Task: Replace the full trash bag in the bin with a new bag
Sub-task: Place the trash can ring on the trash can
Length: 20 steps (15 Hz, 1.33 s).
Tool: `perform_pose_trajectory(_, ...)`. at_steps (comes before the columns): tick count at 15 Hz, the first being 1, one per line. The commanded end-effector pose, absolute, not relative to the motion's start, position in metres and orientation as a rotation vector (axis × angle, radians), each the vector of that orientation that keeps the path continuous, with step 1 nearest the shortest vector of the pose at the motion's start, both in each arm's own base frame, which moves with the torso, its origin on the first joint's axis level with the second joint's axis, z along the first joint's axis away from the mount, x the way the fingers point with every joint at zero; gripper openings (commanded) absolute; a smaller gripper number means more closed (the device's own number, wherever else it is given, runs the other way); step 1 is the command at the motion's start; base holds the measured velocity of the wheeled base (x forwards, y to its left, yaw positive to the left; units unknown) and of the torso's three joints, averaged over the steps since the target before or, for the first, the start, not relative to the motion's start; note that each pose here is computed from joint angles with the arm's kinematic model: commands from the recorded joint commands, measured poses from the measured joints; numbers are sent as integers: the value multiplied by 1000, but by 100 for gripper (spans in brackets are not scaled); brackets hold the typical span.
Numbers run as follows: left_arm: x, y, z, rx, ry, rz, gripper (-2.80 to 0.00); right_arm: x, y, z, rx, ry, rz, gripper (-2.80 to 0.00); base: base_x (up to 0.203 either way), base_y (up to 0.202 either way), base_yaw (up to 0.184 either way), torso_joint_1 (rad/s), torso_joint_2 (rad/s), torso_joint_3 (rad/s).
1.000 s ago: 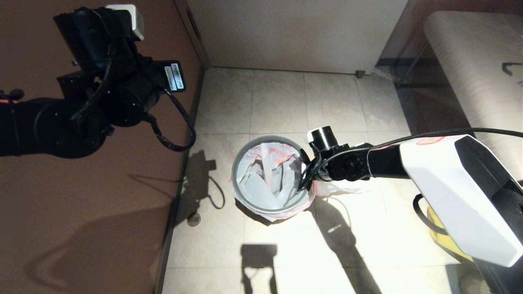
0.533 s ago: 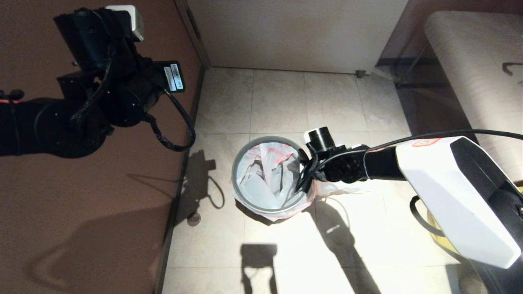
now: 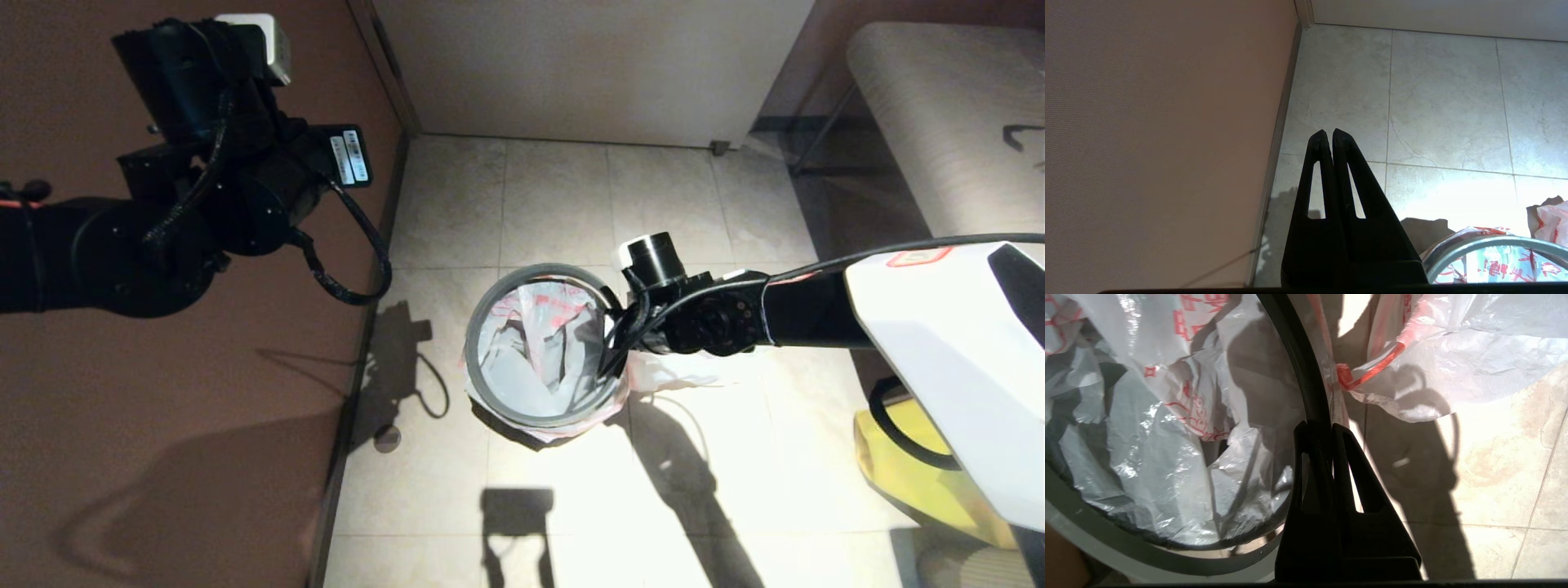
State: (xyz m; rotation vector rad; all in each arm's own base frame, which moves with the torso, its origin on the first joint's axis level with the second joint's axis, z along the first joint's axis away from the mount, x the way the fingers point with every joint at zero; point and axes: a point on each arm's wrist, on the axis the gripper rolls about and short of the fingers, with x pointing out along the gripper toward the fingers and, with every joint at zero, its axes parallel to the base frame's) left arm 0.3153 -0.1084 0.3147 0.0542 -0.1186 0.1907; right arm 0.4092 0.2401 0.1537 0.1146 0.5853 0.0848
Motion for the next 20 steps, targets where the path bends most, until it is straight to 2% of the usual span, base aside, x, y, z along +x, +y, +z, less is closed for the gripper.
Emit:
perform_pose_trajectory(1,316,-109,314,55,-118,194,-280,414,237,145,113,599,71,-280,0,0,0,0,0,0)
perform_pose_trajectory(11,317,-108,314,54,-121,196,-280,439,247,110,89,609,63,-280,0,0,0,0,0,0)
perform_pose_trajectory(19,317,-109,314,53,-122,195,-280,441,246,108,73,607,60,-280,0,0,0,0,0,0)
perform_pose_trajectory(20,317,-108,314,53,-122,196,-280,441,247,107,72,606,60,0,0,0,0,0,0,0)
